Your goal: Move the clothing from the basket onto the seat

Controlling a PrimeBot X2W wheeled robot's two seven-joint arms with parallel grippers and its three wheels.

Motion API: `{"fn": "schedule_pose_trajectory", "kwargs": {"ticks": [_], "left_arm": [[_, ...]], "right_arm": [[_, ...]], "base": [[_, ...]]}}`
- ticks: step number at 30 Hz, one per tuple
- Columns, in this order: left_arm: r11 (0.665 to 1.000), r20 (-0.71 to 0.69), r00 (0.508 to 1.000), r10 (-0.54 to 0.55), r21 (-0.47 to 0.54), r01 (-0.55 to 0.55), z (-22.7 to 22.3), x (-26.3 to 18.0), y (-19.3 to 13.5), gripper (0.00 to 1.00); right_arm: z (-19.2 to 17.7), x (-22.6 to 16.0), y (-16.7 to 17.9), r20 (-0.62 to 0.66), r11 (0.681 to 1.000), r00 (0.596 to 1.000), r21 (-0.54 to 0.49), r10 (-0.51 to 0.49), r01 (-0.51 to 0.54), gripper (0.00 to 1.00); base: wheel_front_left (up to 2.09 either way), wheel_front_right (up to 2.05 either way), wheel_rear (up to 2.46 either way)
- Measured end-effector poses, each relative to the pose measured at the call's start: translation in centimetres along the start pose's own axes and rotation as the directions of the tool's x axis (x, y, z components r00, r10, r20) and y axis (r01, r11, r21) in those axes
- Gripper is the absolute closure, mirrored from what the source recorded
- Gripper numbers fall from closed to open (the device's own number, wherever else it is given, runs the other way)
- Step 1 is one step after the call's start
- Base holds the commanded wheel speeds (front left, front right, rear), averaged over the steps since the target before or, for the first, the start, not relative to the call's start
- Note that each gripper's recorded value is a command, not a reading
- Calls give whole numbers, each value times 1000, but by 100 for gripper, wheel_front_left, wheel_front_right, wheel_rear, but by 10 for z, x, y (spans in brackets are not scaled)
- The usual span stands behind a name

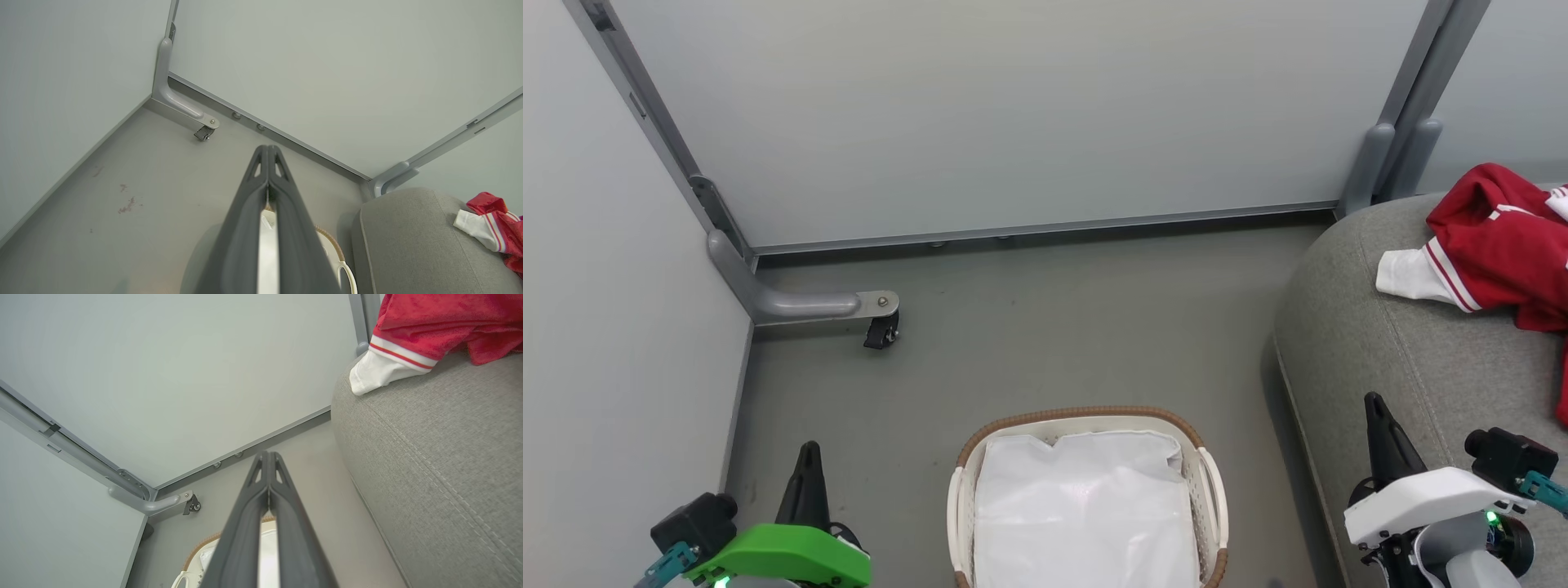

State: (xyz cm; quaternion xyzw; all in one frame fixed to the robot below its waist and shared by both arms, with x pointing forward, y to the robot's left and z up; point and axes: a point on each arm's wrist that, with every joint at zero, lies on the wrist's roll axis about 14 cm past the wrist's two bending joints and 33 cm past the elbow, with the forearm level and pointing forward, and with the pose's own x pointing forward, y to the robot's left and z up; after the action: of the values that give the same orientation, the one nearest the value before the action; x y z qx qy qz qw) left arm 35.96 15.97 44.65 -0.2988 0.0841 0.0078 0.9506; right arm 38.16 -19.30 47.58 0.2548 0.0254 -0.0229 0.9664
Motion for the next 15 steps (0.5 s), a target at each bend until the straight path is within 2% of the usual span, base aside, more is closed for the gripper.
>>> {"fn": "schedule_pose_trajectory", "kwargs": {"ticks": [15], "left_arm": [[979, 11, 1000, 19, -206, -17, 12, 4, 5, 100]], "right_arm": [[3, 1, -3, -6, 975, 1000, 220, -21, 22, 100]], "base": [[0, 0, 0]]}}
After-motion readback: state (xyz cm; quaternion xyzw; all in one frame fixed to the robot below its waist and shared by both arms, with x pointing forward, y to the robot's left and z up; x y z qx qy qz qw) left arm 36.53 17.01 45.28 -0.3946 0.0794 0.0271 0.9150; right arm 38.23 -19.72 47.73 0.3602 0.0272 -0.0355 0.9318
